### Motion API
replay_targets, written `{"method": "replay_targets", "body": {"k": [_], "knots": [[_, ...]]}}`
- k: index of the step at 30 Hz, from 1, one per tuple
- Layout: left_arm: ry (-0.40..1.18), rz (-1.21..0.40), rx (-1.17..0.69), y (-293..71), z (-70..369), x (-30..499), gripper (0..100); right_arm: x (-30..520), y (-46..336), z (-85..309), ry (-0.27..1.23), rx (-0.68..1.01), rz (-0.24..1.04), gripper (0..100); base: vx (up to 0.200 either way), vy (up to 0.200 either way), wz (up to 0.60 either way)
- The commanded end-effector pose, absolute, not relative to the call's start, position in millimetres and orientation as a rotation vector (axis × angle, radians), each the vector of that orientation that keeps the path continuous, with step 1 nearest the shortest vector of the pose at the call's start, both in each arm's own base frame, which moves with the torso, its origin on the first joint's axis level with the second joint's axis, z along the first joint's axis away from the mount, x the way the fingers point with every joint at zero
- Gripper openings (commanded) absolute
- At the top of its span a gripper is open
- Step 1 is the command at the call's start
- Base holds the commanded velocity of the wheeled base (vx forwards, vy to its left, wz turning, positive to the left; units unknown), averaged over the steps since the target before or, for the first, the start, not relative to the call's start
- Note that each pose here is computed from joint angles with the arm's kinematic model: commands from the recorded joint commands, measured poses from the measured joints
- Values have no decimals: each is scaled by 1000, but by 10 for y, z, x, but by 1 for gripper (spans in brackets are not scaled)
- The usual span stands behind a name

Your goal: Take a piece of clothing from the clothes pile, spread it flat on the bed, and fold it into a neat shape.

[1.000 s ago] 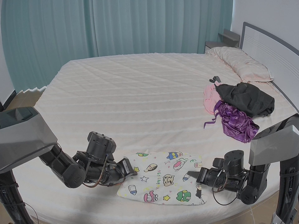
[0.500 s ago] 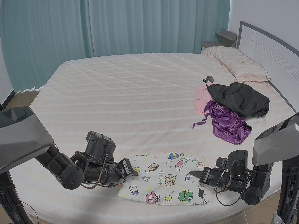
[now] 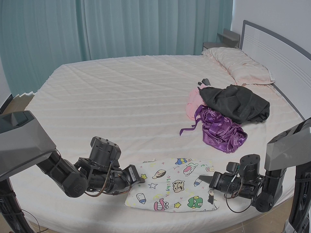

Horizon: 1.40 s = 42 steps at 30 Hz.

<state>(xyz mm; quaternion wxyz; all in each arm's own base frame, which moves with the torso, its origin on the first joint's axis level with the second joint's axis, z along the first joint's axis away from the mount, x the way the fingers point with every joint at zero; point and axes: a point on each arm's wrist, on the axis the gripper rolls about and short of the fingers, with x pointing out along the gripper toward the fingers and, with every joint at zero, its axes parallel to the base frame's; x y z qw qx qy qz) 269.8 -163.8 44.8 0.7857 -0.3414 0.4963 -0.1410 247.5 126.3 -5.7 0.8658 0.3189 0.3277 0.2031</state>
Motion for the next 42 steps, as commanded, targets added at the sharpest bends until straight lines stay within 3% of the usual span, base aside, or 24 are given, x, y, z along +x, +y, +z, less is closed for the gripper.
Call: {"method": "replay_targets", "body": {"k": [1,5,15,16,26,31,42], "knots": [[1070,-302,-736,-1637,447,2698,0,2483,1251,-55,683,669,421,0,0,-200,0],[1072,-301,-737,-1637,442,2698,0,2483,1251,-54,682,670,422,0,0,-200,0],[1091,-284,-730,-1614,381,2660,0,2506,1237,-86,682,666,411,0,0,0,0],[1091,-282,-729,-1609,379,2651,100,2497,1238,-97,688,663,410,100,0,0,0],[1080,-218,-725,-1460,349,2639,100,2479,1154,-106,690,649,381,100,0,0,0],[1023,-198,-754,-1348,477,2677,100,2261,1050,43,685,554,409,100,0,0,0],[973,-208,-769,-1289,638,2642,100,1902,1004,-11,793,368,485,100,0,0,0]]}}
